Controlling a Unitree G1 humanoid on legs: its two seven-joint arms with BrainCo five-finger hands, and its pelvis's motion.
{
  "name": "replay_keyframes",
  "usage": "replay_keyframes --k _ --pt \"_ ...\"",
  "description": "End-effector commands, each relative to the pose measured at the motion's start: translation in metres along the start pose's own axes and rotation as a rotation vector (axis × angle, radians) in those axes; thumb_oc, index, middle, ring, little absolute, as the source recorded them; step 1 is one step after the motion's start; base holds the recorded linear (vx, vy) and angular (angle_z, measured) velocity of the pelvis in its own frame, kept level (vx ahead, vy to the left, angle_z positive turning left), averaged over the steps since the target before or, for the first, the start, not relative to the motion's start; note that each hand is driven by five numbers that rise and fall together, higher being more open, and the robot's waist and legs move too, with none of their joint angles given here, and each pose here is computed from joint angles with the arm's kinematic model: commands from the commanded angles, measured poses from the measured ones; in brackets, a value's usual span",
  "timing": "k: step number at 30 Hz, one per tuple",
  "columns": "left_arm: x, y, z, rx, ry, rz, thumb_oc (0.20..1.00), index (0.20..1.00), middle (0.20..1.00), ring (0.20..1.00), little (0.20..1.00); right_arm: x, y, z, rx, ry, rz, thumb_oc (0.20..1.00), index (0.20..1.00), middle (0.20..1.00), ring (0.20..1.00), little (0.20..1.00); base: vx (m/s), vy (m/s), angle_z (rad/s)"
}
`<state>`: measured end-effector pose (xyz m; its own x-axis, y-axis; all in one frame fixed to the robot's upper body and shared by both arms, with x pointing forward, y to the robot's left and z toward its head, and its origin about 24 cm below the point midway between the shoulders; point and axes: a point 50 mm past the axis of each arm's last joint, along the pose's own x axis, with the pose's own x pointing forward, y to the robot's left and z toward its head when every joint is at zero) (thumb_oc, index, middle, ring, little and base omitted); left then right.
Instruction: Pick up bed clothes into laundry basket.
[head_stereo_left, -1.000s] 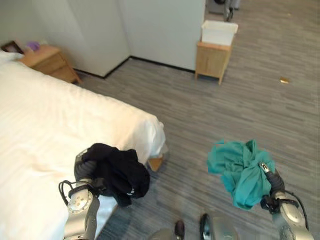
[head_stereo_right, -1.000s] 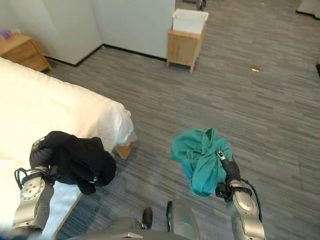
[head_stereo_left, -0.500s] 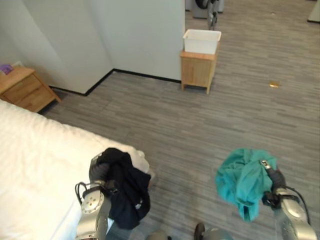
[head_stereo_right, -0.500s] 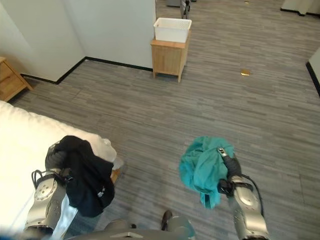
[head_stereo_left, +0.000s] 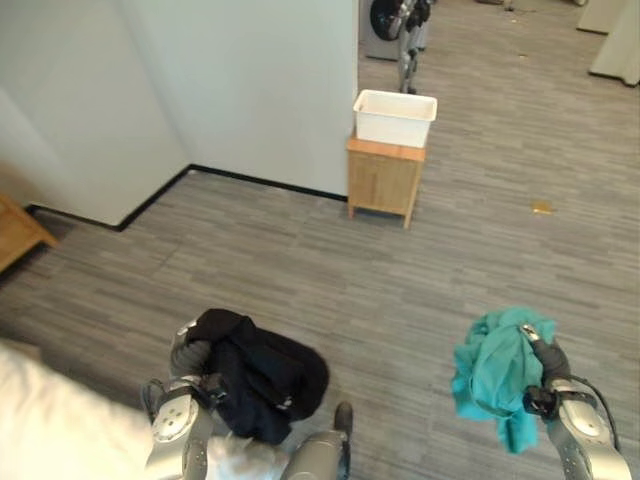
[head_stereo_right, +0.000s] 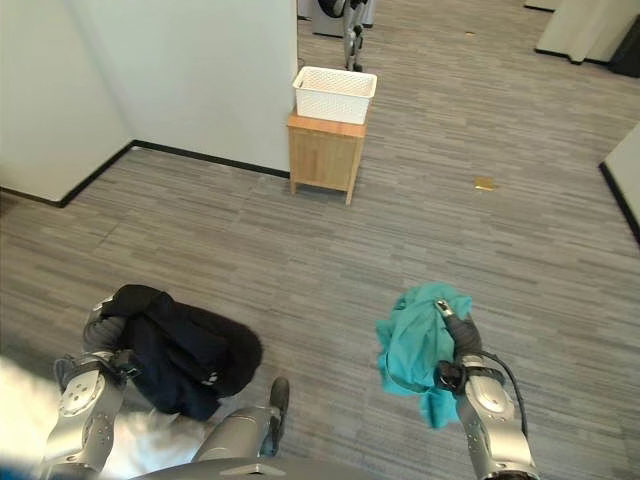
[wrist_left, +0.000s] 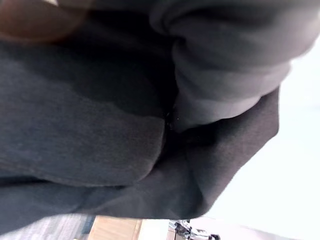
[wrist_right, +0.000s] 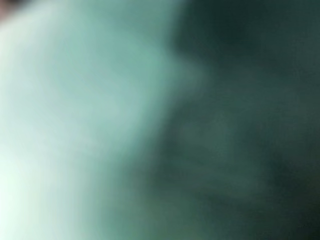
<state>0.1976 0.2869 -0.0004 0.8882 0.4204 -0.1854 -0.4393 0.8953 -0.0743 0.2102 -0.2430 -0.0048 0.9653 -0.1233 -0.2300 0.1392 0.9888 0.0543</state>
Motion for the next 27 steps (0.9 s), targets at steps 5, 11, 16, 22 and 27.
replay_keyframes --k 5,11,16,22,27 --pt "0.012 -0.009 0.053 0.05 -0.238 -0.06 0.2 0.2 0.2 0.2 0.2 0.013 0.004 0.031 -0.069 -0.135 0.041 0.2 0.2 0.2 0.2 0.2 0.5 0.106 0.05" --pt "0.019 -0.018 0.056 0.063 -0.243 -0.102 0.2 0.2 0.2 0.2 0.2 0.008 -0.006 0.029 -0.042 -0.14 -0.039 0.2 0.2 0.2 0.2 0.2 0.46 -0.217 0.37" --pt "0.024 -0.033 0.062 0.092 -0.271 -0.167 0.2 0.2 0.2 0.2 0.2 0.006 -0.011 0.031 -0.037 -0.15 -0.05 0.2 0.2 0.2 0.2 0.2 0.46 -0.32 0.56" --pt "0.022 -0.041 0.056 0.106 -0.241 -0.212 0.2 0.2 0.2 0.2 0.2 0.012 -0.006 0.031 -0.062 -0.134 0.001 0.2 0.2 0.2 0.2 0.2 0.26 -0.33 0.05" --pt "0.025 -0.065 0.053 0.006 -0.216 -0.276 0.2 0.2 0.2 0.2 0.2 0.016 -0.013 0.042 -0.096 -0.154 0.006 0.2 0.2 0.2 0.2 0.2 0.28 -0.555 -0.49"
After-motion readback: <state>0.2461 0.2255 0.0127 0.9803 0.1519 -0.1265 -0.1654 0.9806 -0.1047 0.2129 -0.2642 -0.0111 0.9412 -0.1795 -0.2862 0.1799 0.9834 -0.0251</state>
